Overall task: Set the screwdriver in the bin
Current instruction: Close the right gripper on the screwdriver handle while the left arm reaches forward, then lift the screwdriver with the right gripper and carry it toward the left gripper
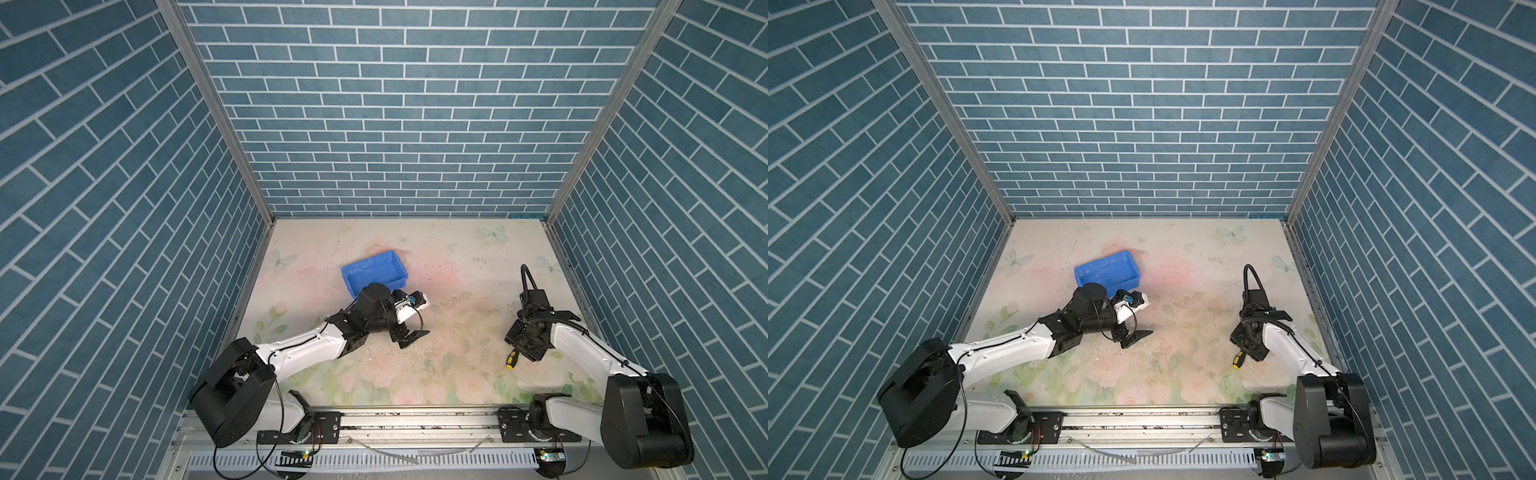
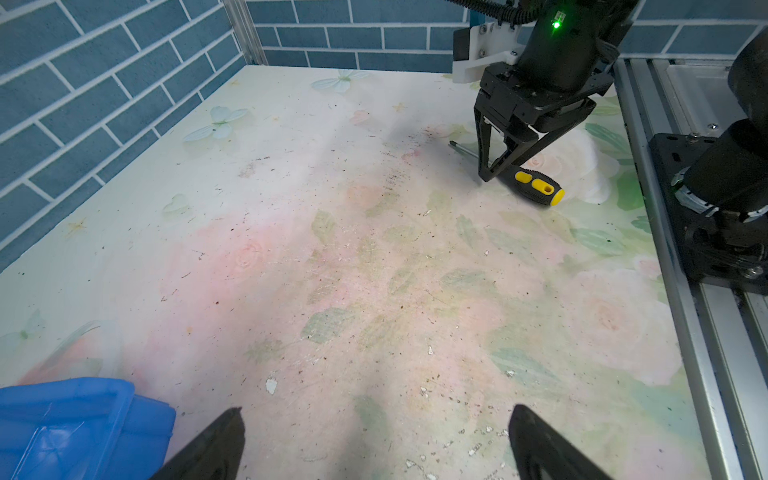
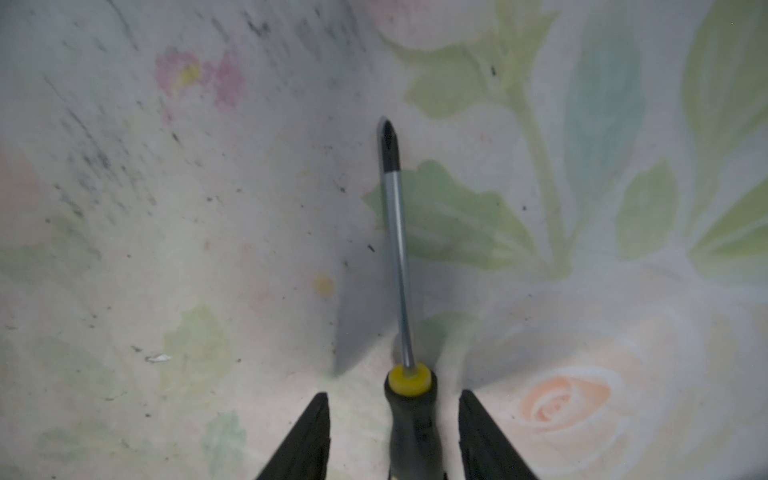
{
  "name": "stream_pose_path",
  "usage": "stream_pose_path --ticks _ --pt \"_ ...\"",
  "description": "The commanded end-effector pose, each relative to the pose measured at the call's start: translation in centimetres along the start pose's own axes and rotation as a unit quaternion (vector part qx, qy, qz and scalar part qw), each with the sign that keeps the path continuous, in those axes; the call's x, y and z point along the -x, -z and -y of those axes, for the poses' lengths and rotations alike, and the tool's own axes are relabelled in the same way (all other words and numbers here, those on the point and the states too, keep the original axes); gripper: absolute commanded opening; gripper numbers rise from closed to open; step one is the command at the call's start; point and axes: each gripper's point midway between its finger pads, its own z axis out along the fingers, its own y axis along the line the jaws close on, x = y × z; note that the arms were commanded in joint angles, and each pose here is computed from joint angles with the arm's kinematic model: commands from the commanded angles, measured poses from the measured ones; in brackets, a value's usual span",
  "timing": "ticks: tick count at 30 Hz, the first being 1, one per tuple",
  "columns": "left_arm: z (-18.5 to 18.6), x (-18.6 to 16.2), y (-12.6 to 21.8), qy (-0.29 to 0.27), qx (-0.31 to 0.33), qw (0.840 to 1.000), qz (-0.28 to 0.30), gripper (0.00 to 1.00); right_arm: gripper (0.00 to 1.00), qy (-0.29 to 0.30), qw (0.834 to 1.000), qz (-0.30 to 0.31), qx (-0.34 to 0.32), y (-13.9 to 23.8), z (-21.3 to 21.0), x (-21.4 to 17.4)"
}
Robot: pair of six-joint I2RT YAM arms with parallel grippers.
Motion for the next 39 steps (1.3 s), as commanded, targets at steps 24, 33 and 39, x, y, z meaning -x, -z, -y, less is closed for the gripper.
stream_pose_path --ticks 24,33,39 --pt "-1.5 -0.6 -0.4 0.041 0.041 0.998 -0.026 1.0 0.0 0.013 0.999 0.032 0.026 0.6 -0.4 0.6" --pt "-6.3 2.1 -0.3 0.154 0.14 0.978 -0.028 1.0 0.0 0.038 0.987 0.104 0.115 5.4 -5.3 4.6" --pt "-6.7 5.2 -0.9 0.225 0.081 0.971 -0.012 1.0 0.0 0.077 0.953 0.149 0.254 9.8 -11.6 7.0"
